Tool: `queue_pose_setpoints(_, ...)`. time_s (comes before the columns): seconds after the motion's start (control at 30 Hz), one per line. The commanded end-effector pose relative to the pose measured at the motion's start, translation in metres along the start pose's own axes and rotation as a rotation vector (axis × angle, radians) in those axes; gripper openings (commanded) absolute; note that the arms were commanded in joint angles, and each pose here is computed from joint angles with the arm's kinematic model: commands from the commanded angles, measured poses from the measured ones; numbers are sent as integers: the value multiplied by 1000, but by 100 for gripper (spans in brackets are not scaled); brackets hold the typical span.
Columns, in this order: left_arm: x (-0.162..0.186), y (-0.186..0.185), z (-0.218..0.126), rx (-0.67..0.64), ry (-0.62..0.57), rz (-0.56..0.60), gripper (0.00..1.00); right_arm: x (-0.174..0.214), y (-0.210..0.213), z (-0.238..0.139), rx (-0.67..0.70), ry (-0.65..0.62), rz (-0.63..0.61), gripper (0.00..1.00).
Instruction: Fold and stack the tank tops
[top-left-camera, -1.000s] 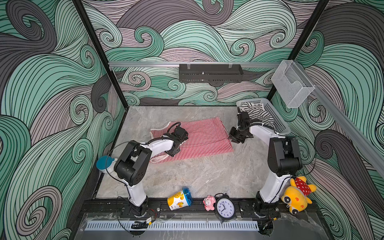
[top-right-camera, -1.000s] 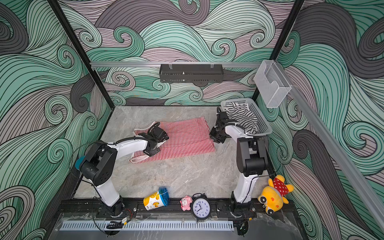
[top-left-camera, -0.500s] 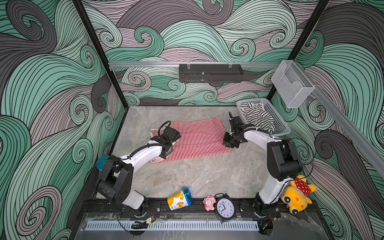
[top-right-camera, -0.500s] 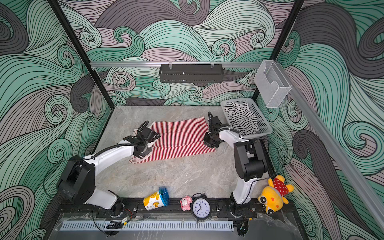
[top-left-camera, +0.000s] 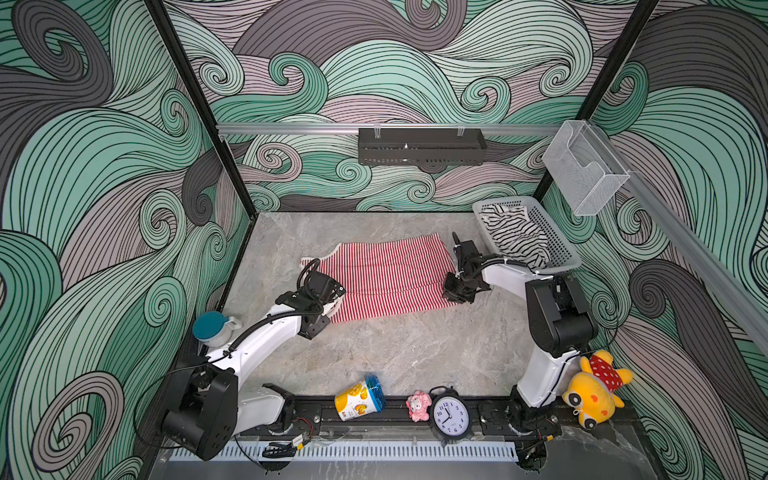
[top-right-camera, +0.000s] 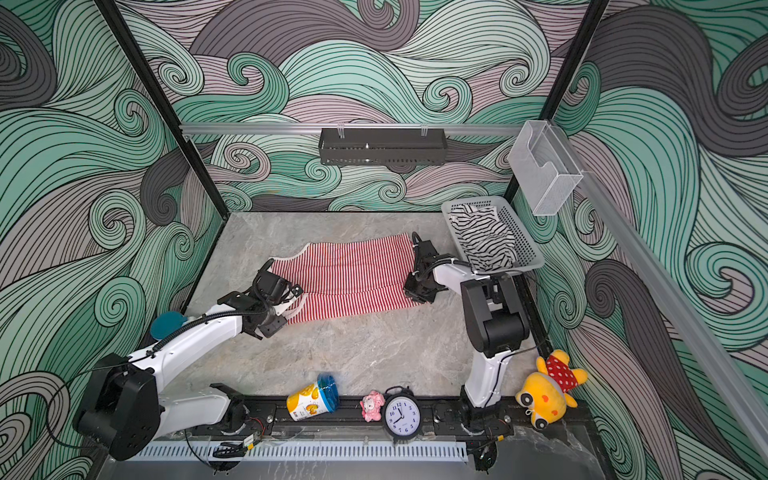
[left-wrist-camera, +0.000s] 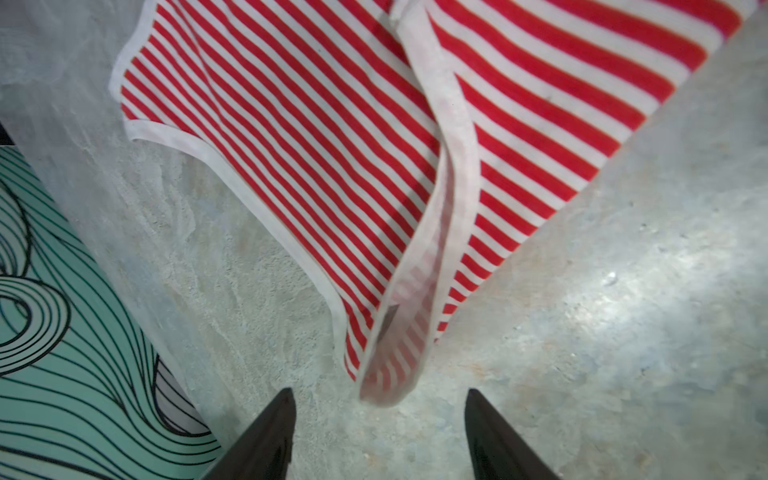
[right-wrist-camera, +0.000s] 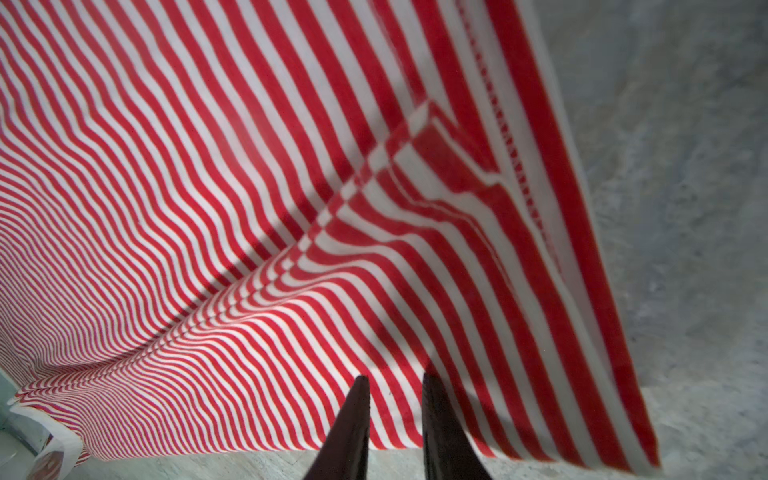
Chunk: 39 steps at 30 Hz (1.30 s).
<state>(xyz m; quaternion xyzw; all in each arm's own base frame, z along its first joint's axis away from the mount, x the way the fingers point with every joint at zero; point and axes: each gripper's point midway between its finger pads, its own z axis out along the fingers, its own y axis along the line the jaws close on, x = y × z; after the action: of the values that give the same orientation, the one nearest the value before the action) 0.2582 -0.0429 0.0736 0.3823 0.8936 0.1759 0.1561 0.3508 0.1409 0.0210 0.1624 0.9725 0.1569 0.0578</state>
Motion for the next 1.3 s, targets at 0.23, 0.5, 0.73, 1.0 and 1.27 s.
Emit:
queue_pose_setpoints(0.23,9,-7,18,108,35,23,67,5,-6,11,19,24,18,25)
queue_pose_setpoints(0.5,8,1,34,144,45,-1,66,5,-6,10,23,21,22,25)
queue_pose_setpoints(0.73,7,18,40,153,29,-69,65,6,-7,11,28,25,23,25)
queue_pose_setpoints(1.0,11,23,47,202,33,-125,65,6,-8,12,29,27,25,24)
queue_pose_setpoints(1.27,12,38,51,226,20,-204,64,6,-9,16,35,34,27,24)
